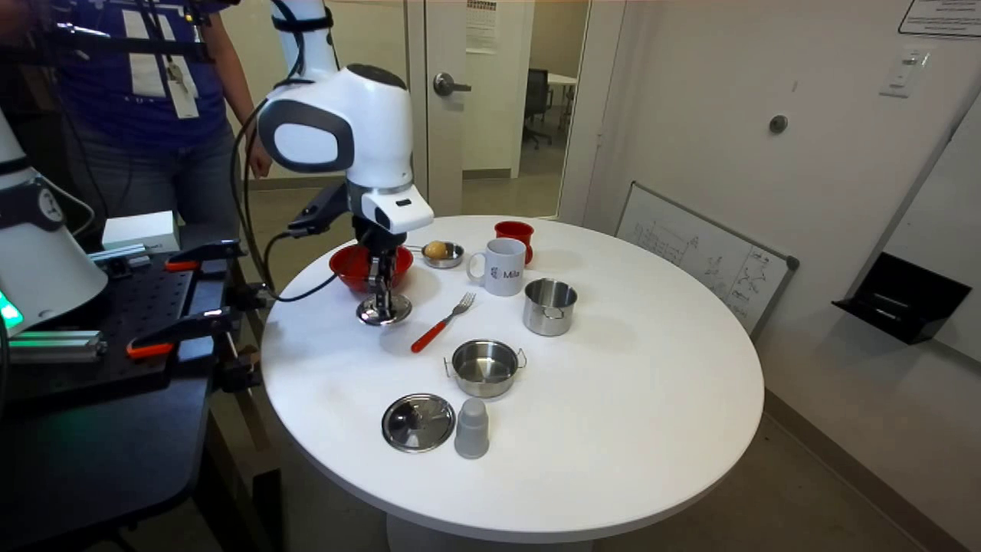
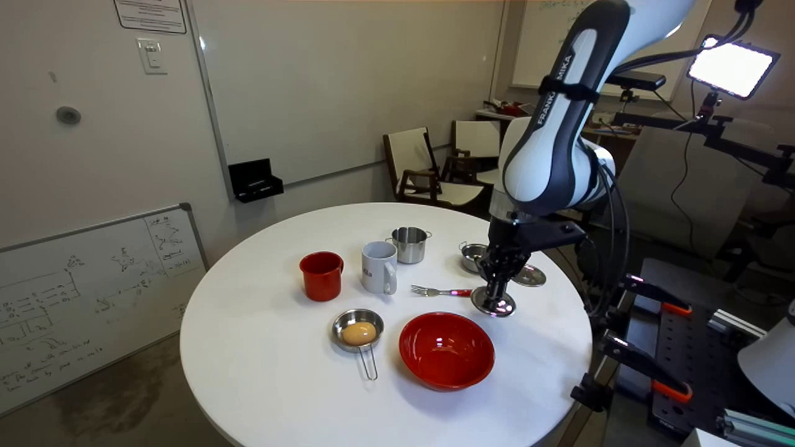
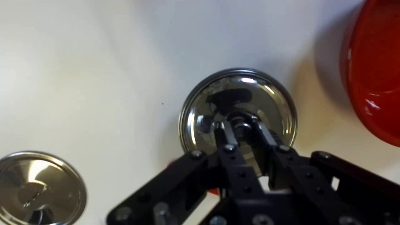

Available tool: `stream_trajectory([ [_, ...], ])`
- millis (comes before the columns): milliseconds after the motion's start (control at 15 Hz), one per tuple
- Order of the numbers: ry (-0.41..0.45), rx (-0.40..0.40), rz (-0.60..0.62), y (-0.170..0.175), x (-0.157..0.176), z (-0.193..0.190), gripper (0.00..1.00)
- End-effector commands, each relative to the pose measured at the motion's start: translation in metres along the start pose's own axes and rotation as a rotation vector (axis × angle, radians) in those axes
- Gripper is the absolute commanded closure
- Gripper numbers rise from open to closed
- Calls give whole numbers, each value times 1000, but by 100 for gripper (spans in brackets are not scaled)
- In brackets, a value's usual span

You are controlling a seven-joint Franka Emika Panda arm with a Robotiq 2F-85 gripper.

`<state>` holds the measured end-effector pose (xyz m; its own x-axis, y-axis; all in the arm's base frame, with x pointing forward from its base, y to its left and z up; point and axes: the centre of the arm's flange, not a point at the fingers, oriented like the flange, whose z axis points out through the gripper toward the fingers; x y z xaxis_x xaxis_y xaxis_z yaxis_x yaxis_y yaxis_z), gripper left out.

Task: Cover the smaller pot with the lid on the left

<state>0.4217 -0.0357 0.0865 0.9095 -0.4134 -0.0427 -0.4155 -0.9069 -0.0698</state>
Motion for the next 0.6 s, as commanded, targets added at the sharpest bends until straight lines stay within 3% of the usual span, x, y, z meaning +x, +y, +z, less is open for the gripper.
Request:
stream_trajectory([
  [0, 29, -8, -16, -11, -19, -69, 90],
  [533, 99, -49, -55, 4, 19, -118, 90],
])
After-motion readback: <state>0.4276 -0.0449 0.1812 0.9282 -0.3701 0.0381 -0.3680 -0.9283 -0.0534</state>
